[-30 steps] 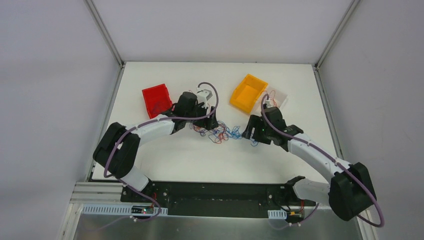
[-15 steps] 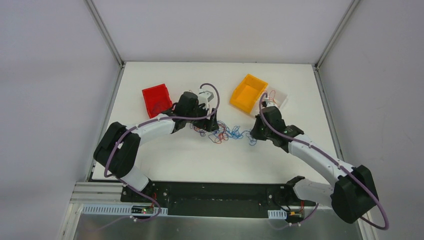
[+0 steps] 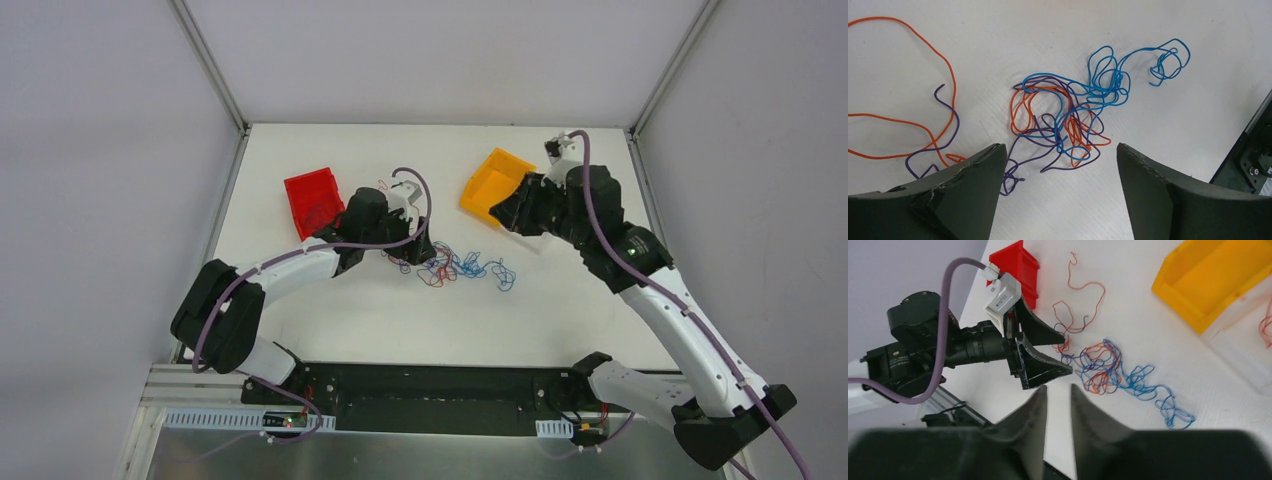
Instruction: Untangle the cables
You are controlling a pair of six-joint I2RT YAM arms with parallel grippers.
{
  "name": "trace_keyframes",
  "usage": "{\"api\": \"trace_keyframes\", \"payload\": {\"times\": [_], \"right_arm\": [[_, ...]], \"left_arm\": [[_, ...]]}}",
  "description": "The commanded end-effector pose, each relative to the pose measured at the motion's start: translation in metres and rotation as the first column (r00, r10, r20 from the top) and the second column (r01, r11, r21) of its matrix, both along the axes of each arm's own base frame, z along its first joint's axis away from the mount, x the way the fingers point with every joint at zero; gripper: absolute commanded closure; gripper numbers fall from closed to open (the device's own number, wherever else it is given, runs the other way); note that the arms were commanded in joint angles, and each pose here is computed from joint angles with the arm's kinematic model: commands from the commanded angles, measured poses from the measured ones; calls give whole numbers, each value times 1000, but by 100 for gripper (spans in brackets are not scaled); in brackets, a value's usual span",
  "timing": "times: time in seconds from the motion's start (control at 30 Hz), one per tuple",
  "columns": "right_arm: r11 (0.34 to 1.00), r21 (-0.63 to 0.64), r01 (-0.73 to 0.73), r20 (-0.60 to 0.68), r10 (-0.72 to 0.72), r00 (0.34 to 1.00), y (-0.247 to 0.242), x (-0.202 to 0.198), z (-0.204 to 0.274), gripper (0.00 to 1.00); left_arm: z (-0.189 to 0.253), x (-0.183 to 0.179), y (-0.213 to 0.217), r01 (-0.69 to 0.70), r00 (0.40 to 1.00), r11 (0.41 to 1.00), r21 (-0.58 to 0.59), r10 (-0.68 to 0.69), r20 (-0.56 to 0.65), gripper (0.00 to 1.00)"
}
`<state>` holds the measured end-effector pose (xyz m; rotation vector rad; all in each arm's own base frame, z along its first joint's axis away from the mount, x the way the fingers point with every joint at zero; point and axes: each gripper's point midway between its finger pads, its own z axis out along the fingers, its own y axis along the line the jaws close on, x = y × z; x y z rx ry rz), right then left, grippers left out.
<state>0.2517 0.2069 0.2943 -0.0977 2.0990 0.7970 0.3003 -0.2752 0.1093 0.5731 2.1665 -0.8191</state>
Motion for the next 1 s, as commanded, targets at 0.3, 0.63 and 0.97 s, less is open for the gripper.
{"api": "trace_keyframes", "payload": {"times": [0.3,0.63,0.97], "right_arm": [[949,-293,119,-216,-187,958,-28,14,-115,21],[896,-431,112,-289,-254,923,-32,24,-191,29],[848,-516,121,-281,-302,911,-34,35,-221,42]], "left_arm": [[34,5,2,-13,990,998,-56,20,136,17],[38,6,6,-35,986,998,-58,44,159,17],[38,7,8,-46,986,998,-48,53,156,20]]}}
